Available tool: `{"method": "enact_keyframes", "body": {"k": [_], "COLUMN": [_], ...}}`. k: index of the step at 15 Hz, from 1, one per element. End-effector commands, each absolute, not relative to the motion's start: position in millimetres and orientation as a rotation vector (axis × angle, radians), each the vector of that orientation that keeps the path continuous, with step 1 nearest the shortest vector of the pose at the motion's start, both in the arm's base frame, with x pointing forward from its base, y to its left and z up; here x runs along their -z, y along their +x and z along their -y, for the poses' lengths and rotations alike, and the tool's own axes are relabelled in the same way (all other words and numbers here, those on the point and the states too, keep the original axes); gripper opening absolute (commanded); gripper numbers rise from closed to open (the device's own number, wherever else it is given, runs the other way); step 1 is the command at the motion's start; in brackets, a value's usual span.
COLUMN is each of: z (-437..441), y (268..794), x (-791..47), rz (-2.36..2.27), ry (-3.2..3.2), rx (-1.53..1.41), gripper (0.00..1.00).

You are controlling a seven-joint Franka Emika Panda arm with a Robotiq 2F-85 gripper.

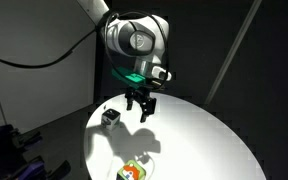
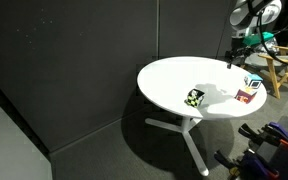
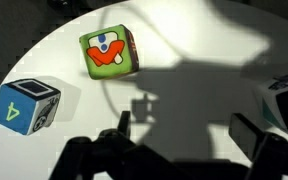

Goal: Pick up the block with a house image on top and move it to the left near the block with a letter image on top

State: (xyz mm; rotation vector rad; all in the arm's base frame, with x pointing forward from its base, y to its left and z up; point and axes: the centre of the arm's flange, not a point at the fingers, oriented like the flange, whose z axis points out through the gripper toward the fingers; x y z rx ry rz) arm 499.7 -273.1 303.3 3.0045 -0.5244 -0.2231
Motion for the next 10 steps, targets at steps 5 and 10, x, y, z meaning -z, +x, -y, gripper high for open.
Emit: {"method": "enact_keyframes", "body": {"k": [5, 10], "z": [300, 307], "y": [485, 483], "x": [-257, -224], "rz": [0.412, 0.398], "ry": [3.022, 3.018], "rx": [0.266, 0.27], "gripper": [1.0, 1.0]}}
